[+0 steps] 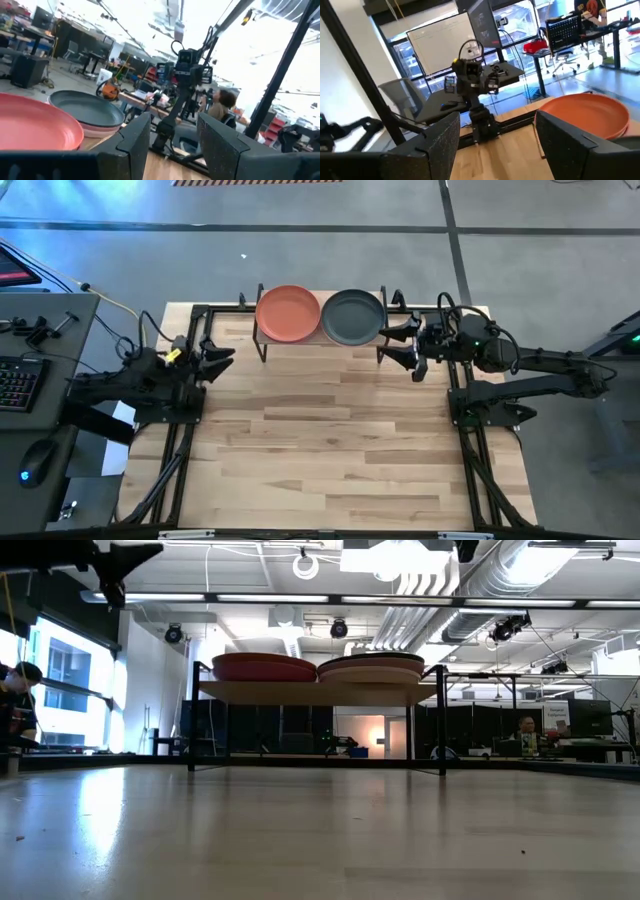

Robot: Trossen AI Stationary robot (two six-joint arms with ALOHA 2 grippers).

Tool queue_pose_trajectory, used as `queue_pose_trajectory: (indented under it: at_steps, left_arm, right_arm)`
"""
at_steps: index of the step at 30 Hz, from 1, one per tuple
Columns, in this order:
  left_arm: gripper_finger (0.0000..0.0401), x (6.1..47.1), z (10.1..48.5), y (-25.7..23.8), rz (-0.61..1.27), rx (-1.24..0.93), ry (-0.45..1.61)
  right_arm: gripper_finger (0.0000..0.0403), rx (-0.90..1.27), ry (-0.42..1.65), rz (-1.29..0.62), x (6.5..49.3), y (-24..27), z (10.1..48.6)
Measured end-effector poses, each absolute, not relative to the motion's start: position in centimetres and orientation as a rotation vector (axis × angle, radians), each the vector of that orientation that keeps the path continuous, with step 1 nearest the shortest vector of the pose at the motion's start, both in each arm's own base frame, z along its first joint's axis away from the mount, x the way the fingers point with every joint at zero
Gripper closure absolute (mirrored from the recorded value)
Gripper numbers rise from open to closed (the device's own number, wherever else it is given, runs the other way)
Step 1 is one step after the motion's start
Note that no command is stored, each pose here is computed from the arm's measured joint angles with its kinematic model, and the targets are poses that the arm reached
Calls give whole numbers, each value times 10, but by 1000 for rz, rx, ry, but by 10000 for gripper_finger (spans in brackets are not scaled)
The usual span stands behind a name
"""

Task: Place and stack plates onto a shelf
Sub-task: Return to Home Position

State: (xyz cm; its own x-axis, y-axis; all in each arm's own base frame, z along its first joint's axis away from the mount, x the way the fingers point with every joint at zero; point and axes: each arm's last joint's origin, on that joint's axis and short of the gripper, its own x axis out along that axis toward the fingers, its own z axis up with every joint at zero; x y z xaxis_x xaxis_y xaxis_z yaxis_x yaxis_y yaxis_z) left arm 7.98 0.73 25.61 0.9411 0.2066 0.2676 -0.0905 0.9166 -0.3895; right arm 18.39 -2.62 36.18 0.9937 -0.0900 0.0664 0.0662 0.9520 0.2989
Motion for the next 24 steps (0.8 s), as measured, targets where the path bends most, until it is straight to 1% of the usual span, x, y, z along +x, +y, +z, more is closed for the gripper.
queue_pose_trajectory:
  at_steps: [10, 15, 21, 24]
  left_arm:
    - [249, 89, 207, 8, 157, -452, -321]
    - [249, 92, 195, 8, 155, -474, -349]
    - [249, 93, 192, 9, 196, -438, -317]
    - [249, 94, 186, 9, 209, -435, -256]
  right_arm:
    - [160, 337, -40, -84, 184, -26, 358]
    - [160, 360, -39, -84, 184, -26, 358]
    - [160, 368, -39, -82, 184, -26, 358]
    - [160, 383, -39, -82, 184, -26, 358]
